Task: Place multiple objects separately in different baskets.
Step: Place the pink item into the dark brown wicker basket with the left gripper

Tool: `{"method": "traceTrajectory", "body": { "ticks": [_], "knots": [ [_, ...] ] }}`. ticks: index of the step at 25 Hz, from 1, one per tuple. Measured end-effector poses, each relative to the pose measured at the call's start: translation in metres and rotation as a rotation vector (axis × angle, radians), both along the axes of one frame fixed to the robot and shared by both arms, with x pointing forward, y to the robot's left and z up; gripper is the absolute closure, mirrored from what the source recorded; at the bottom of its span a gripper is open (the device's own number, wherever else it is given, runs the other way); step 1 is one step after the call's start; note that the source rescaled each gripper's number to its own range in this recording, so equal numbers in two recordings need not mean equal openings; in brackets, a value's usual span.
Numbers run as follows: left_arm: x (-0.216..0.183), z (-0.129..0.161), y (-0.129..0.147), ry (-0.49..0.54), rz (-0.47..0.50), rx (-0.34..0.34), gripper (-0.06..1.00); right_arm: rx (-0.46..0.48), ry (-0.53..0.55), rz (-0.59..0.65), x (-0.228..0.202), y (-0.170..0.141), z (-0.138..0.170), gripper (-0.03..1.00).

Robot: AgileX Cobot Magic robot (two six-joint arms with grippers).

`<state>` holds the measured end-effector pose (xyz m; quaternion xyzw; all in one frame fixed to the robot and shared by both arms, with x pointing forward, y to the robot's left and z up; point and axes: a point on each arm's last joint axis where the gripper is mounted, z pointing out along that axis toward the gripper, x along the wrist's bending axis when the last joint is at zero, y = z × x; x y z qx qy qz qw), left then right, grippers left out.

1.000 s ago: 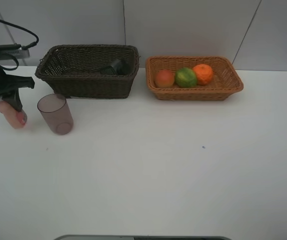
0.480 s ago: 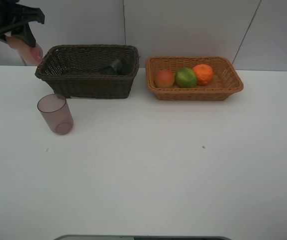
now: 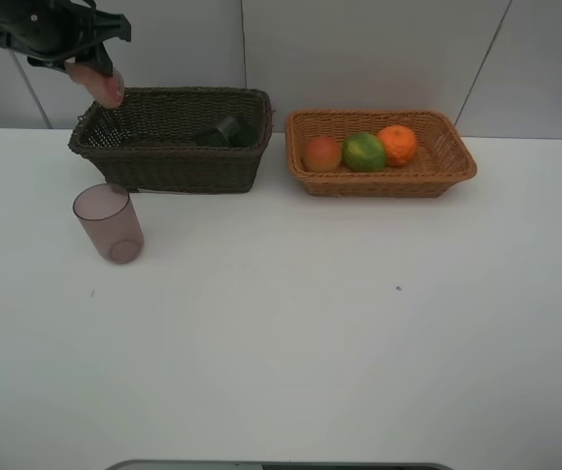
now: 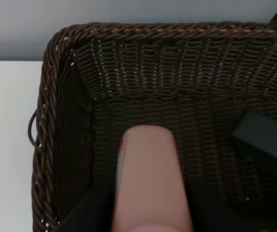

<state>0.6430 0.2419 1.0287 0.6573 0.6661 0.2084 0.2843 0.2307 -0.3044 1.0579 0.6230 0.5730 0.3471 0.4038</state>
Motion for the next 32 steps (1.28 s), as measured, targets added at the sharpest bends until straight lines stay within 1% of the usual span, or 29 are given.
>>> {"method": "traceTrajectory", "body": {
  "ticks": [6, 10, 15, 22, 30, 32],
  "knots": [
    [0.022, -0.041, -0.003, -0.021, 0.002, -0.005, 0.52, 0.0, 0.0, 0.0, 0.0, 0.0, 0.0, -0.03],
    [0.036, -0.067, -0.005, -0.061, -0.013, 0.006, 0.52, 0.0, 0.0, 0.0, 0.0, 0.0, 0.0, -0.03],
    [0.044, -0.088, -0.007, -0.084, -0.016, 0.004, 0.52, 0.0, 0.0, 0.0, 0.0, 0.0, 0.0, -0.03],
    [0.046, -0.104, -0.013, -0.069, -0.029, 0.006, 0.52, 0.0, 0.0, 0.0, 0.0, 0.0, 0.0, -0.03],
    [0.046, -0.104, -0.017, -0.083, -0.039, 0.003, 0.52, 0.0, 0.0, 0.0, 0.0, 0.0, 0.0, -0.03],
    [0.046, -0.104, -0.017, -0.084, -0.04, 0.004, 0.48, 0.0, 0.0, 0.0, 0.0, 0.0, 0.0, -0.03]
  ]
}}
